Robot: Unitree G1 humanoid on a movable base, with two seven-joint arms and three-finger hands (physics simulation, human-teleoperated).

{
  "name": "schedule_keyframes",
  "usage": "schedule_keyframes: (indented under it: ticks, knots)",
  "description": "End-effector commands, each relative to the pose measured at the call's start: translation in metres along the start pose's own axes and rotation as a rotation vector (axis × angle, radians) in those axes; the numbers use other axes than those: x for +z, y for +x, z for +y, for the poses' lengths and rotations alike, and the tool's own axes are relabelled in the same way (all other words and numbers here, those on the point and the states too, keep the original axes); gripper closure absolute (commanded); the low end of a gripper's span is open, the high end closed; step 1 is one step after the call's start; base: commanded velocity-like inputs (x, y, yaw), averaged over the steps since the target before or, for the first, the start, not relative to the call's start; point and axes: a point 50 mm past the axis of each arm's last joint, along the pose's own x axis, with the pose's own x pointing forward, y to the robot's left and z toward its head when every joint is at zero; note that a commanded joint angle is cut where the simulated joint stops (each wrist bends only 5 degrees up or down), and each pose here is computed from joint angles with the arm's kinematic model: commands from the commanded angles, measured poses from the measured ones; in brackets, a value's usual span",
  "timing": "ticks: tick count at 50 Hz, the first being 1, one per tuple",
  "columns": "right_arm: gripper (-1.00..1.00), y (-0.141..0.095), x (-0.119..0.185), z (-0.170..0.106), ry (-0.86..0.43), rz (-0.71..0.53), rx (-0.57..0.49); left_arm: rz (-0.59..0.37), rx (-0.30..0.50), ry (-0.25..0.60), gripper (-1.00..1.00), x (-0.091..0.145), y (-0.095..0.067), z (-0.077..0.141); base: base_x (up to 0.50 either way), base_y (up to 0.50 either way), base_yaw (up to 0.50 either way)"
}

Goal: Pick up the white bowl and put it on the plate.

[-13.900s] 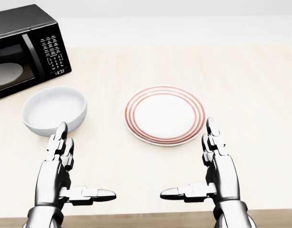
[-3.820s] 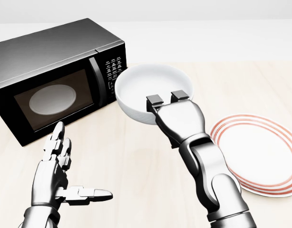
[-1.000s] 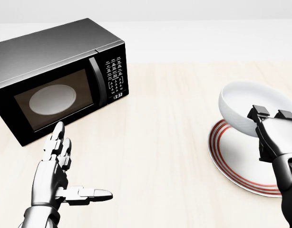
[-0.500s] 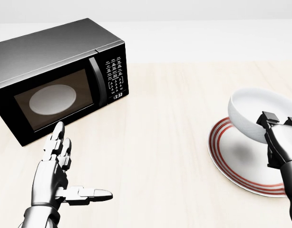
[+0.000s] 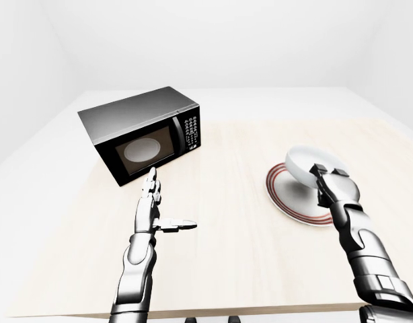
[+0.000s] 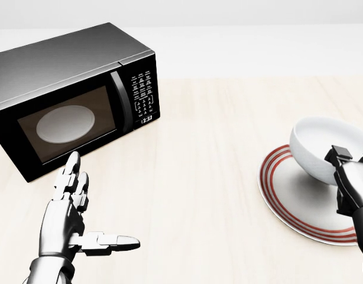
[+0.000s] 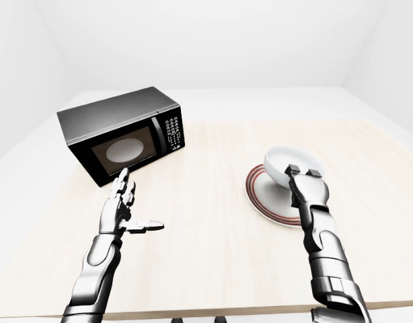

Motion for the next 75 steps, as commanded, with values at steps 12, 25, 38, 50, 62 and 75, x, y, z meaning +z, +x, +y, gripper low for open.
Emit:
schedule_keyframes:
  ticks: [12, 25, 38, 50, 62, 75]
  knots:
    - [1.0, 0.001, -0.003, 0.001, 0.015, 0.003, -0.029, 0.0, 0.0, 0.0, -1.0, 0.0, 0.0, 0.0, 0.0, 0.0, 0.0]
    - [1.0, -0.001, -0.002, 0.004, 0.015, 0.003, -0.019, 0.0, 0.0, 0.0, -1.0, 0.0, 0.0, 0.0, 0.0, 0.0, 0.0]
    - [1.0, -0.002, -0.003, 0.007, 0.01, 0.008, -0.008, 0.0, 0.0, 0.0, -1.0, 0.0, 0.0, 0.0, 0.0, 0.0, 0.0]
    - [1.0, -0.002, -0.005, 0.011, 0.005, 0.012, 0.006, 0.0, 0.0, 0.0, -1.0, 0.0, 0.0, 0.0, 0.0, 0.0, 0.0]
    - [-1.0, -0.003, -0.006, 0.013, 0.007, 0.022, 0.024, 0.0, 0.0, 0.0, -1.0, 0.0, 0.0, 0.0, 0.0, 0.0, 0.0]
    - [-1.0, -0.009, 0.008, -0.024, 0.039, -0.011, -0.036, 0.0, 0.0, 0.0, -1.0, 0.0, 0.0, 0.0, 0.0, 0.0, 0.0]
